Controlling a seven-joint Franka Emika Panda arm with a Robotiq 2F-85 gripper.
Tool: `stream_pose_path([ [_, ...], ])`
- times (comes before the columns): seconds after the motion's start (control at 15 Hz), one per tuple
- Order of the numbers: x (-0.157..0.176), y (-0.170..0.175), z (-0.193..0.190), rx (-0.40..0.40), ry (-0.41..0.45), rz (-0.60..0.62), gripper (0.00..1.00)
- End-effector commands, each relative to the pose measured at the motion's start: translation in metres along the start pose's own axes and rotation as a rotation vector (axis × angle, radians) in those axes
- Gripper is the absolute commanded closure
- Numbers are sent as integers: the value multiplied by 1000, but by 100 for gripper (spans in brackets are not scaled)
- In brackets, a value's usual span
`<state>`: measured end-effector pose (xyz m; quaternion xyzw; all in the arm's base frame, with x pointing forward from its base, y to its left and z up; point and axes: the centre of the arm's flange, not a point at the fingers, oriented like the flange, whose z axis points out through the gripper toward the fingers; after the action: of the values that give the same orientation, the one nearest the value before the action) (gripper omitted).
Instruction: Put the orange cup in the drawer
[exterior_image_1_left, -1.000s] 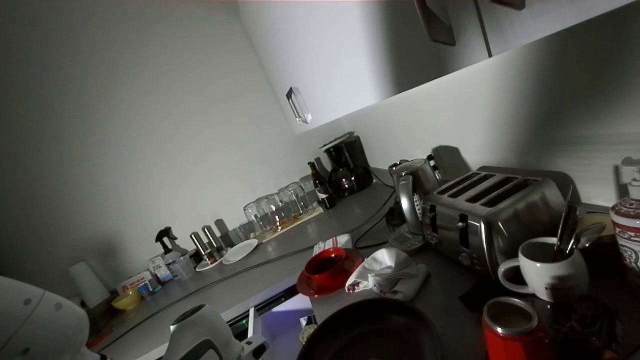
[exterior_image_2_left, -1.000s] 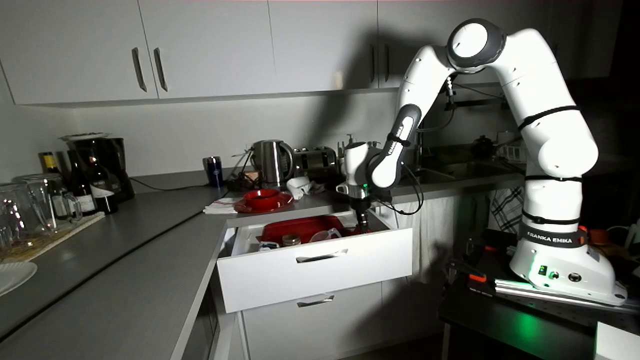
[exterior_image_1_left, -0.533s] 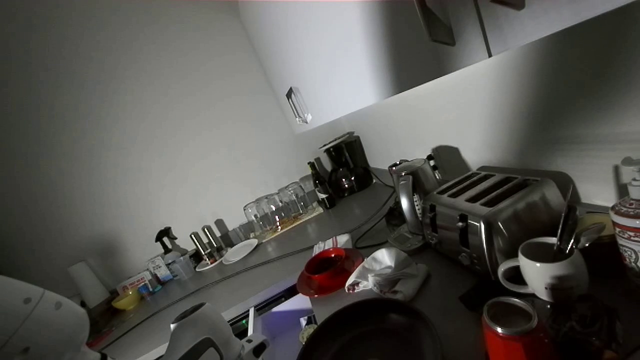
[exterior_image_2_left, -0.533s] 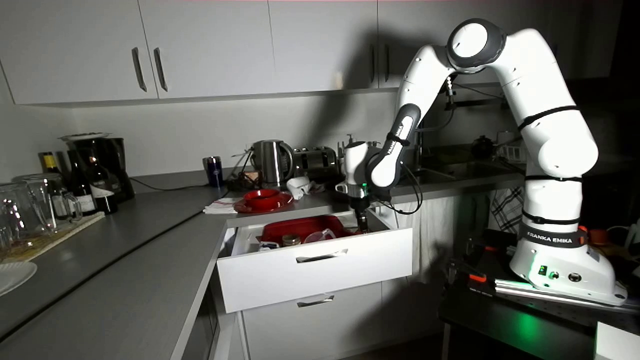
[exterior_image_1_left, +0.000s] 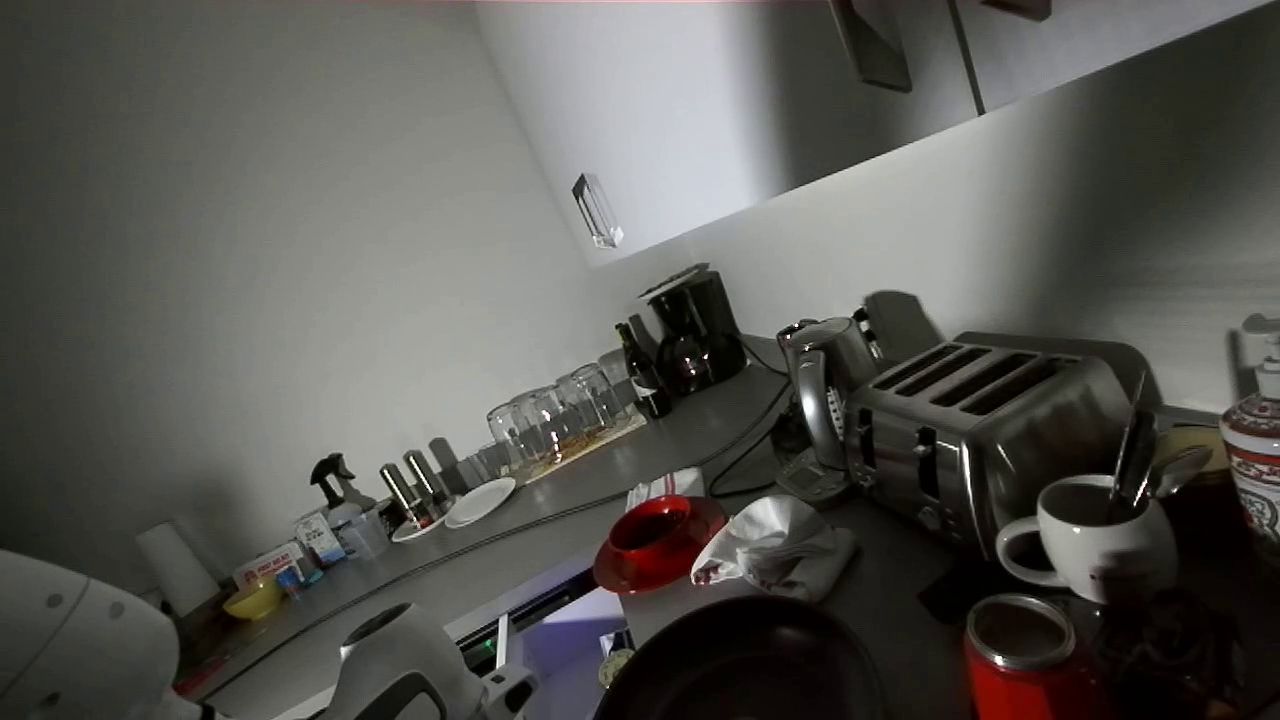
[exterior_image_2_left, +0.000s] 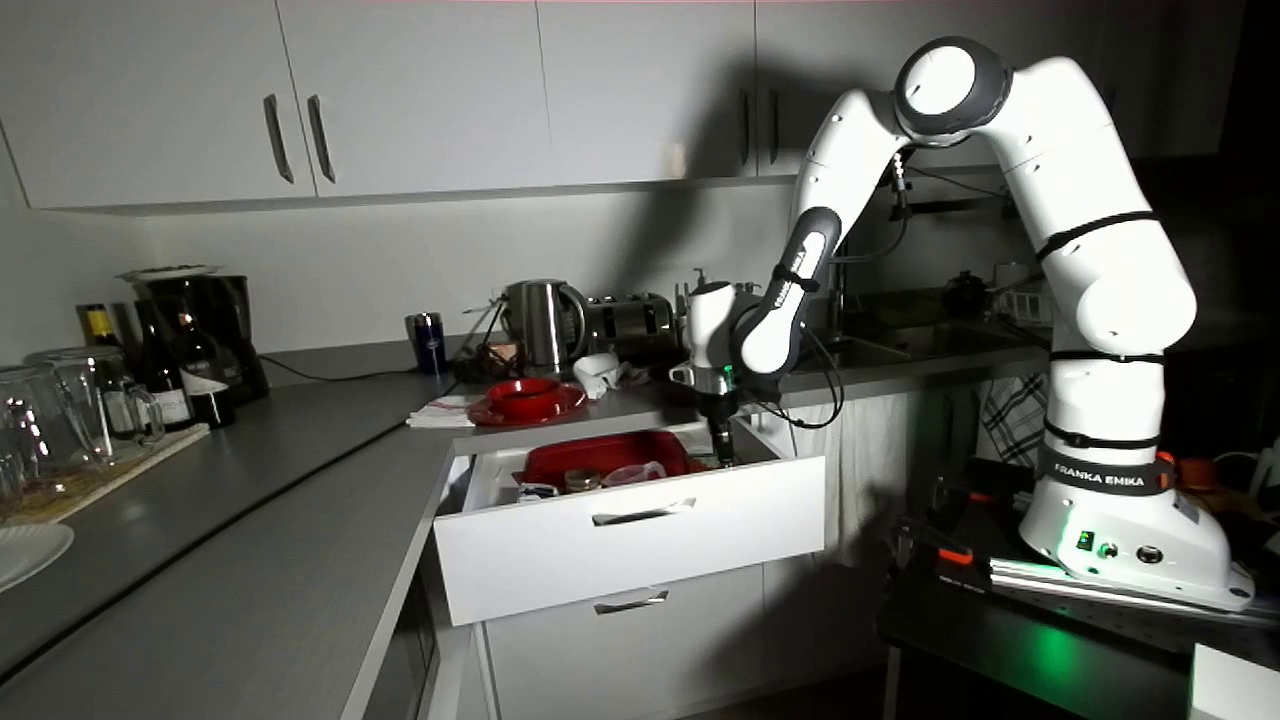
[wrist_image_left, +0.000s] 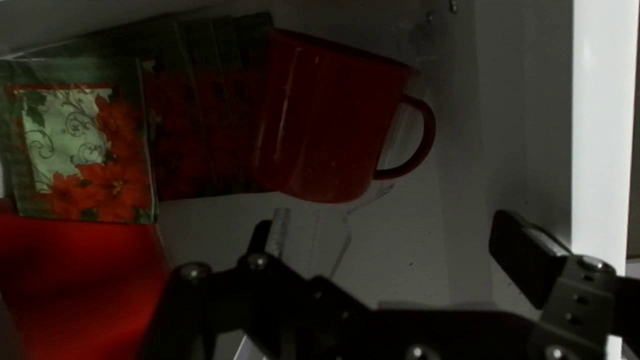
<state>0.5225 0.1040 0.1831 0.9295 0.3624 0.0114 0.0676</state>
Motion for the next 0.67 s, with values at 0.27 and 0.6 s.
stream_pose_path([
  [0.27, 2, -11, -38, -53, 86, -5, 0],
  [0.6, 0, -26, -114, -136, 207, 1, 0],
])
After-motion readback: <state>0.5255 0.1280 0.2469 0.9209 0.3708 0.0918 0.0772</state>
